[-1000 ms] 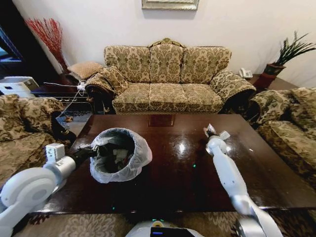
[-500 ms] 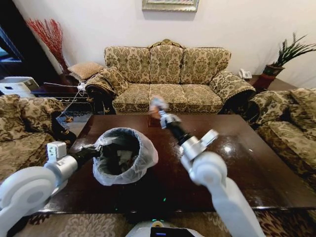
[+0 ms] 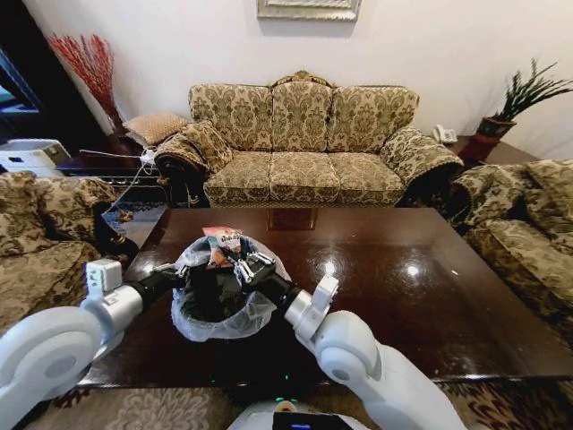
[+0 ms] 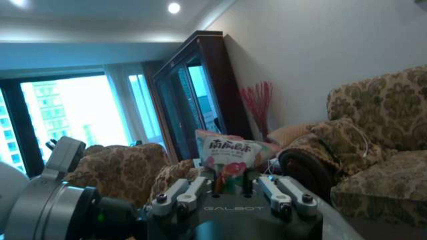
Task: Move to the front of the table and place the trash on the table into the trash bin.
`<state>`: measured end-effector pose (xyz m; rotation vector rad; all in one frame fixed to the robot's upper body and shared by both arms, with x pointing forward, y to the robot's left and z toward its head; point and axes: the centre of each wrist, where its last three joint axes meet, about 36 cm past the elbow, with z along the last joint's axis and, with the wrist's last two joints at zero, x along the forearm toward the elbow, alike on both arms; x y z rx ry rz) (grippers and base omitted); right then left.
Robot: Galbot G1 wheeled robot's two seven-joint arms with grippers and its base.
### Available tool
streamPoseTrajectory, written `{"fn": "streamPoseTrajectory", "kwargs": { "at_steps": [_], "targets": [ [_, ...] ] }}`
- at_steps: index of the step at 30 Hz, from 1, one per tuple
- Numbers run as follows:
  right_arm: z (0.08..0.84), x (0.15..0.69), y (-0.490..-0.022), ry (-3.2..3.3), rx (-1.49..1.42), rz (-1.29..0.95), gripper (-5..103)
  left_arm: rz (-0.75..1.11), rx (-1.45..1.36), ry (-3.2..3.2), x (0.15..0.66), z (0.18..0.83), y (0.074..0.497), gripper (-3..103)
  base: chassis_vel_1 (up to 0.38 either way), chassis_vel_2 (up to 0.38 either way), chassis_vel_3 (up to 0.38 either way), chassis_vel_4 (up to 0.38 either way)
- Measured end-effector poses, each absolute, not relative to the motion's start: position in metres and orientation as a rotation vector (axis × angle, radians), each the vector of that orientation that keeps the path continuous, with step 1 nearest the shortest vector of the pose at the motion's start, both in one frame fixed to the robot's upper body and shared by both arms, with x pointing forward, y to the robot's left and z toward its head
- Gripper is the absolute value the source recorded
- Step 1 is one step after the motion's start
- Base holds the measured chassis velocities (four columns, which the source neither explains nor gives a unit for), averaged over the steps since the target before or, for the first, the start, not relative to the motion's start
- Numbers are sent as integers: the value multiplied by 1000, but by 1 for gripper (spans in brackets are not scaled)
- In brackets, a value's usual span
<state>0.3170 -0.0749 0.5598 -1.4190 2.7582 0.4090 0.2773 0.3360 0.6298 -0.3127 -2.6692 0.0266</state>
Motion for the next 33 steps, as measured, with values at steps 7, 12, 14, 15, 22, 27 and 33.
{"fn": "streamPoseTrajectory", "kwargs": {
  "at_steps": [7,12,14,15,22,27,33],
  "targets": [
    [561,317,-77,2752,-1422,396,51,29,-314,-2667,277,629,336,2,0,0,0,0],
    [564,317,-78,2728,-1429,414,62,35,-310,-2664,277,628,336,2,0,0,0,0],
    [568,315,-81,2676,-1422,478,73,36,-297,-2661,276,628,338,2,0,0,0,0],
    [568,315,-81,2676,-1422,478,73,36,-297,-2661,276,628,338,2,0,0,0,0],
    [575,312,-113,2657,-1100,463,100,29,-86,-2671,258,637,362,2,0,0,0,0],
    [574,319,-137,2679,-807,464,100,78,168,-2730,240,641,388,2,0,0,0,0],
    [567,324,-153,2660,-664,456,100,125,449,-2760,207,646,421,2,23,-18,-15,33]
  ]
}}
